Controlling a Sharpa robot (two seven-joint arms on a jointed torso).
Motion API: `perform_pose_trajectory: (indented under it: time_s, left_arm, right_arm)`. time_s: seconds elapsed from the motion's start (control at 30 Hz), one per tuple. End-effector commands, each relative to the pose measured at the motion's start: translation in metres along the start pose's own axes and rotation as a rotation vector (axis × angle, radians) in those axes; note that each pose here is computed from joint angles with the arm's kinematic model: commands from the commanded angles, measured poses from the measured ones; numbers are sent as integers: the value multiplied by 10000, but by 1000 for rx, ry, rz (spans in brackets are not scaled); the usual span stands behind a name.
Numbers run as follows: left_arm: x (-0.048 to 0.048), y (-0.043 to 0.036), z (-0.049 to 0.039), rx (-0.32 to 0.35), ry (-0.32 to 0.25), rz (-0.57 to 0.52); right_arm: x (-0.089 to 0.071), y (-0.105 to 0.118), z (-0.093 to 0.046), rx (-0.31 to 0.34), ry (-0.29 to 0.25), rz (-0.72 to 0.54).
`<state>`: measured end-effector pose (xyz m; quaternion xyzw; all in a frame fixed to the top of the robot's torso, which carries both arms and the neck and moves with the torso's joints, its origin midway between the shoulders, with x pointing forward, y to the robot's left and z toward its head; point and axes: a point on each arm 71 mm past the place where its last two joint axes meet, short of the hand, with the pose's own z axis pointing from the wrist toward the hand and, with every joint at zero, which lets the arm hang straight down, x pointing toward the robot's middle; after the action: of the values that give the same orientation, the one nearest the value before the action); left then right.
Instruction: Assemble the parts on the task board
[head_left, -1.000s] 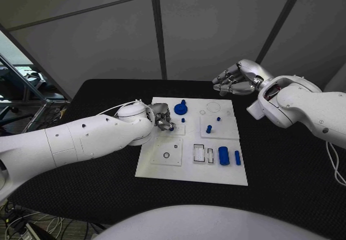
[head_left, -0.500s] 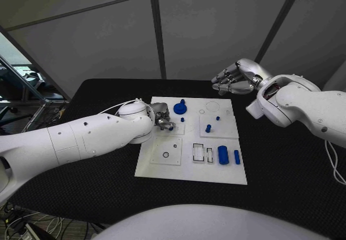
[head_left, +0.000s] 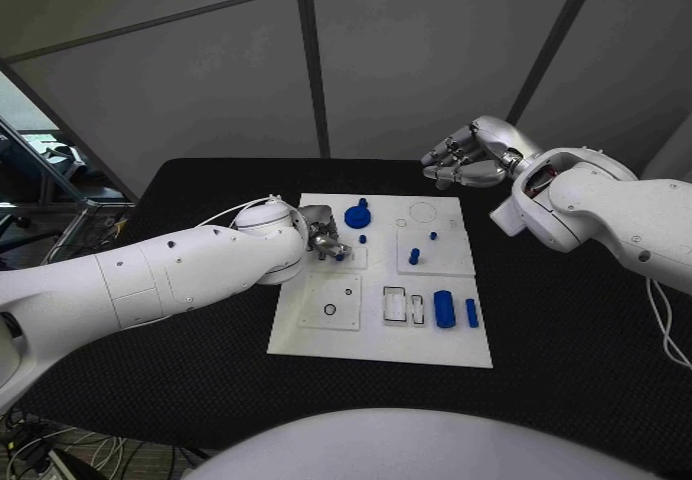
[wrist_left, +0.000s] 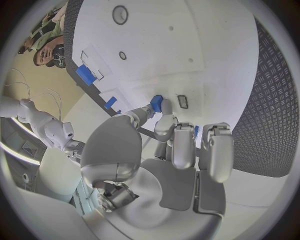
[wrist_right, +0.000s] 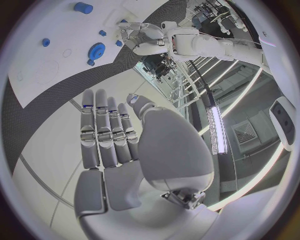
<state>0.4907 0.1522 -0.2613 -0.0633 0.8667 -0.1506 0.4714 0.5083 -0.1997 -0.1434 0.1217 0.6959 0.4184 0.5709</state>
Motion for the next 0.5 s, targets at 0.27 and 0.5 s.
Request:
perform_pose_trajectory:
  time_s: [0.27, 0.5]
  left_arm:
    - [20, 27, 25, -21, 12, -14]
    - [3, 47, 33, -28, -3, -23]
  right_arm:
    - [-13, 13, 13, -11, -4, 1]
    - [-16, 11, 10, -10, -5, 1]
